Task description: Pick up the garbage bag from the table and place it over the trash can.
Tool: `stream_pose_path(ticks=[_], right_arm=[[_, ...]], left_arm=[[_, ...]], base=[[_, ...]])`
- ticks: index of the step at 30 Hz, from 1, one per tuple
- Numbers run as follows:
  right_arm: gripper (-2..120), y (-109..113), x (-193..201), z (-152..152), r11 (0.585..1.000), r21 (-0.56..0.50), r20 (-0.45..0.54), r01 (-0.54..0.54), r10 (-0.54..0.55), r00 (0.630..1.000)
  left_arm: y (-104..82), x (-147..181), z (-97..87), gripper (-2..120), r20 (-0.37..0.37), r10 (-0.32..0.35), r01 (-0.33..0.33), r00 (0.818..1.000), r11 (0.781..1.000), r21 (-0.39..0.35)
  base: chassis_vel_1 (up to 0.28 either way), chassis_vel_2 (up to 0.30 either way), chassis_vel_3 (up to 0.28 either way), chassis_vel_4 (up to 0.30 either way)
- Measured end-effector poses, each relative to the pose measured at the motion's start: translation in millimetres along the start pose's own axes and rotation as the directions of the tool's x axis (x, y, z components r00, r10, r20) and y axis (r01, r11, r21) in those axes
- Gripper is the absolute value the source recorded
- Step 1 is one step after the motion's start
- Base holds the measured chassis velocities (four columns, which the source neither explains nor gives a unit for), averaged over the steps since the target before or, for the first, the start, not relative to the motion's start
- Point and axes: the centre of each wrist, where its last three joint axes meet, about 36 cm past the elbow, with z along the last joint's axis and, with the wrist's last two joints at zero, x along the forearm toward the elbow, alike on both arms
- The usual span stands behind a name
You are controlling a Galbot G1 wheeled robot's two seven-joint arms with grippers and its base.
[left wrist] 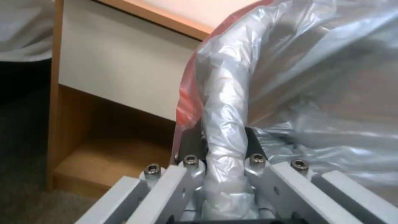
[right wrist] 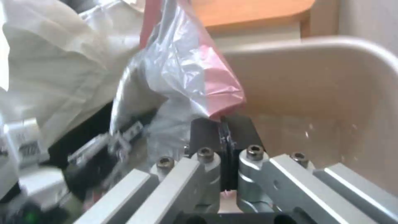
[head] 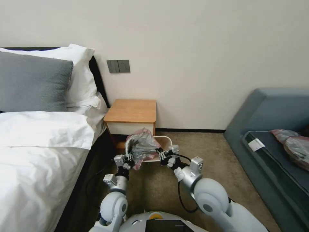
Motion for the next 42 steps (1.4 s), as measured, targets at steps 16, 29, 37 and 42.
stream_pose_path(ticks=[16,29,37,42], right_arm=[[0,-6,33,-8,0.997,0.038,-0.009,-0.067,0.068,0.998],[0,-18,48,2,0.988,0.03,-0.064,-0.152,0.154,0.986],[0,-22,49,-1,0.982,0.058,-0.037,-0.178,0.18,0.983],[0,-29,43,4,0.97,0.157,0.027,-0.186,0.184,0.983]], left_arm=[[8.8,-6,-9.6,4,0.028,-0.02,0.02,0.999,1.0,0.01],[15.6,-11,-13.2,4,0.034,-0.023,0.022,0.999,0.999,0.025],[17.1,-10,-18.4,4,0.032,-0.017,0.016,0.999,0.998,0.053],[14.0,-7,-23.1,4,0.022,-0.006,0.004,1.0,0.997,0.082]], base=[[0.0,0.0,0.0,0.0],[0.0,0.0,0.0,0.0],[0.0,0.0,0.0,0.0],[0.0,0.0,0.0,0.0]])
